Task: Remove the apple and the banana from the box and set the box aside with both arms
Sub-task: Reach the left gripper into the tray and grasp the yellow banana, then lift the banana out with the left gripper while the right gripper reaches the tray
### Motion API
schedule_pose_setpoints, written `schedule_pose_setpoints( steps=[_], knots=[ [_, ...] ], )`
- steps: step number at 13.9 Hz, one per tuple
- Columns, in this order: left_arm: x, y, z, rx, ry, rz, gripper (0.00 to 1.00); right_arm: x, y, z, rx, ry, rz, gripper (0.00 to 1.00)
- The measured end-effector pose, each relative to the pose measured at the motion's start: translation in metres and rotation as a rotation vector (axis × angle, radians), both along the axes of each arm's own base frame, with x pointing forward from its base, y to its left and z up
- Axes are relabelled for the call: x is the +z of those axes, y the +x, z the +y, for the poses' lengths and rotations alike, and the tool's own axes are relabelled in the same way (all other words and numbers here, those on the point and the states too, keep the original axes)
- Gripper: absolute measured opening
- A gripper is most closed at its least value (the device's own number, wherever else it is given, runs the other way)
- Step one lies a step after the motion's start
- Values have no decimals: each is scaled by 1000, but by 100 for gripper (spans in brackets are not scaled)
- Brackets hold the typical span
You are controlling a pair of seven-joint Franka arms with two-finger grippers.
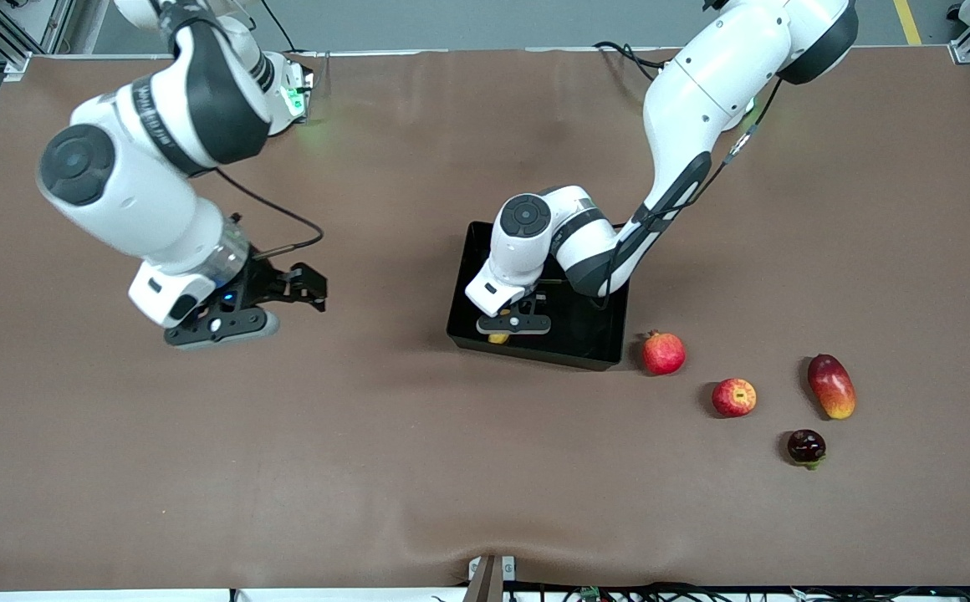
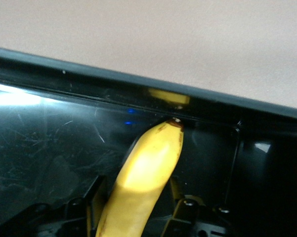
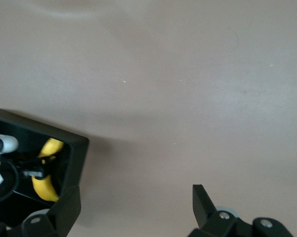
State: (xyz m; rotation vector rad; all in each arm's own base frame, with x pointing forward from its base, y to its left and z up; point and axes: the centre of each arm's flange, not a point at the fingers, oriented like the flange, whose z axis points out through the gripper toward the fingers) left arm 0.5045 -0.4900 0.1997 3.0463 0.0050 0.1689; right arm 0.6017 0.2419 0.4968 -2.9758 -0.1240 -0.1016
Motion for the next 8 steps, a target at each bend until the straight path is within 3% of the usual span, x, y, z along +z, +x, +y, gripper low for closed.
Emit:
schedule_pose_setpoints(
  steps=[1, 3, 6, 8],
  knots=[
    [2, 2, 0, -2, -1, -5, 45, -4, -7, 8, -10, 6, -11, 100],
    [12, 7, -1, 2, -11, -20, 41, -12, -17, 13, -14, 9, -21, 100],
    [50, 17, 0, 13, -4, -62, 41, -30, -35, 24, 11, 1, -6, 100],
    [87, 20, 4, 21, 18, -95, 39, -44, -46, 42, 37, 7, -26, 100]
  ],
)
